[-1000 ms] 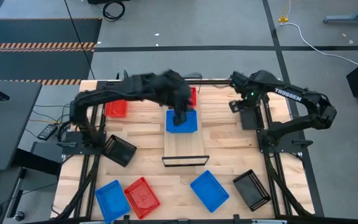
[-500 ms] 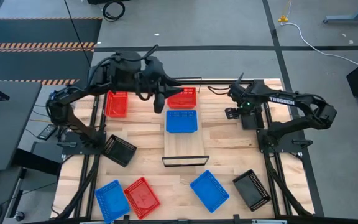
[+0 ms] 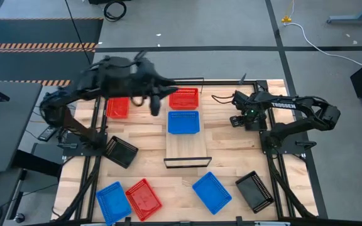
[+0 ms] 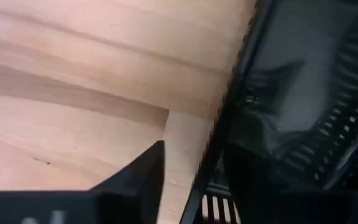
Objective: Stack baskets on shelf by color
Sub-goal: Put the top right black bin on the shelf
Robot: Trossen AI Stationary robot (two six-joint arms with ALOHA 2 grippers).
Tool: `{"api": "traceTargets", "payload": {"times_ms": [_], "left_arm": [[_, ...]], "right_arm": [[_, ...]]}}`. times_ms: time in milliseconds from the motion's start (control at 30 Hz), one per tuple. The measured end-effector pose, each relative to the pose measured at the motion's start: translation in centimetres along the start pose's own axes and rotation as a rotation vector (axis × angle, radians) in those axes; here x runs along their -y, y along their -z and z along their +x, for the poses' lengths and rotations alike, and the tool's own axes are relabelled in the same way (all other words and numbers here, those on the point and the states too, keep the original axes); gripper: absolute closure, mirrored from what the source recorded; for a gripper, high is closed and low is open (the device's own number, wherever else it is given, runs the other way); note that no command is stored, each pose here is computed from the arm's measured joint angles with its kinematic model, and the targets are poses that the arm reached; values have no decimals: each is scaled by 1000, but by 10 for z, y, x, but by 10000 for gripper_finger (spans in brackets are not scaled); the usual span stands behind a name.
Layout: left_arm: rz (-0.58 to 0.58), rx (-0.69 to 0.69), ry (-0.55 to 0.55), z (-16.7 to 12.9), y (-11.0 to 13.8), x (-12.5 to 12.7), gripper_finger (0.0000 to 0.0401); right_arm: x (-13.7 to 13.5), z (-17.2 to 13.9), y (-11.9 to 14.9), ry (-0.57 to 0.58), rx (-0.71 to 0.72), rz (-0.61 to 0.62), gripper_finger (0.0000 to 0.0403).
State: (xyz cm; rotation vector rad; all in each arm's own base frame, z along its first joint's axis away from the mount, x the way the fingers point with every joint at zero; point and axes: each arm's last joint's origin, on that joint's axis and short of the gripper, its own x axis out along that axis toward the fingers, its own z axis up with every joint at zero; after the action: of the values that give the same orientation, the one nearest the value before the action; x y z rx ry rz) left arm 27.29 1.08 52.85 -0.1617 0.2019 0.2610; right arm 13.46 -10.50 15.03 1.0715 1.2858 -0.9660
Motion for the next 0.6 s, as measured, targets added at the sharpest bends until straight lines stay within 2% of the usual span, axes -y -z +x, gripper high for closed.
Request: {"api": "traceTargets", "payload": {"times_ms": [200, 300, 467, 600], "left_arm": [[41, 62, -73, -37, -8, -4, 284], [36, 66, -78, -47, -10, -6, 285], [32, 64, -63, -63, -10, -9, 285], [10, 54, -74, -72, -9, -12, 285]], "right_arm": [[-4, 0, -1, -63, 1, -56, 347], [-13, -7, -4, -135, 5, -145, 390], [-40, -41, -9, -223, 64, -396, 386], [-58, -84, -8, -219, 93, -543, 396]]}}
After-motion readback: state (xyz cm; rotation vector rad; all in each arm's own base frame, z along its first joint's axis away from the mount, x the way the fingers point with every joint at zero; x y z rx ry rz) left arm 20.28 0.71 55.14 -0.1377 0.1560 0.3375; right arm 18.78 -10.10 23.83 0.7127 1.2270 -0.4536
